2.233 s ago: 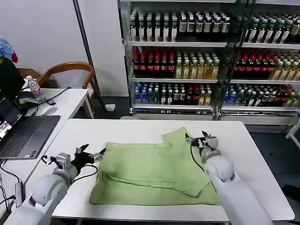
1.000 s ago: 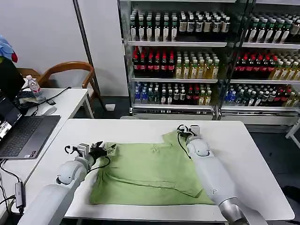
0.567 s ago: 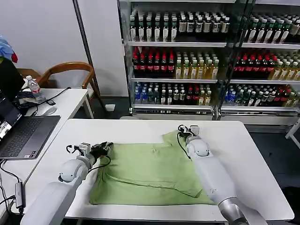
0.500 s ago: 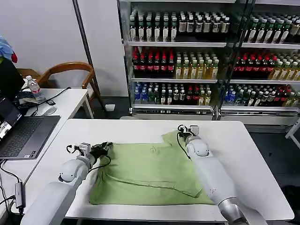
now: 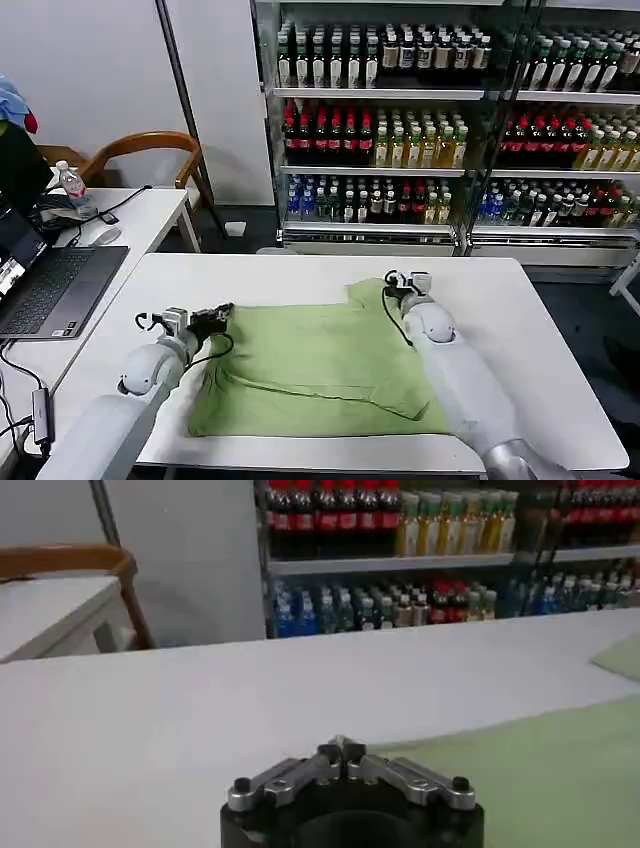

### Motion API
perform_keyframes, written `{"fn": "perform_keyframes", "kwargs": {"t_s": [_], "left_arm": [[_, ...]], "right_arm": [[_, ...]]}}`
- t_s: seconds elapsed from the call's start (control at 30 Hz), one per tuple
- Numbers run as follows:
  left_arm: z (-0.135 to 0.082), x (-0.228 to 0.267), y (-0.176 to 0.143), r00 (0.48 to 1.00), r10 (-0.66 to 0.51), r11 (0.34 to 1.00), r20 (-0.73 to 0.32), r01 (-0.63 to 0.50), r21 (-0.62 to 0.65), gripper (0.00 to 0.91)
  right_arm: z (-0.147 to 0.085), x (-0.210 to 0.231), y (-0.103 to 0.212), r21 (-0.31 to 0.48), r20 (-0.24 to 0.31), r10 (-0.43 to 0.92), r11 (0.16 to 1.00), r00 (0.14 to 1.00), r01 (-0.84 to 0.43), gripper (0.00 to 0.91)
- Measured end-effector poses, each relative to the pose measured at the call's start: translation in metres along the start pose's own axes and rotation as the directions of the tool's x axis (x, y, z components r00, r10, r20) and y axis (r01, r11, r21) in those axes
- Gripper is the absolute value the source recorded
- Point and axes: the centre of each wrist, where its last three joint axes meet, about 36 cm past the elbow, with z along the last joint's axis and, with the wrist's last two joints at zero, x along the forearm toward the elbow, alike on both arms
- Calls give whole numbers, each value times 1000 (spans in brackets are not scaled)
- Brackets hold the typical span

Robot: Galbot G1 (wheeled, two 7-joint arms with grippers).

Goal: Fold and organize the clothes.

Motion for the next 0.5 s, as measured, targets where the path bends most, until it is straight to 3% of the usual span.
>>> {"fn": "perform_keyframes", "kwargs": {"t_s": [0.5], "left_arm": [[12, 70, -24, 997, 52, 999, 64, -53, 15, 60]], "right_arm": [[17, 117, -18, 16, 51, -53, 998, 997, 52, 0]]}}
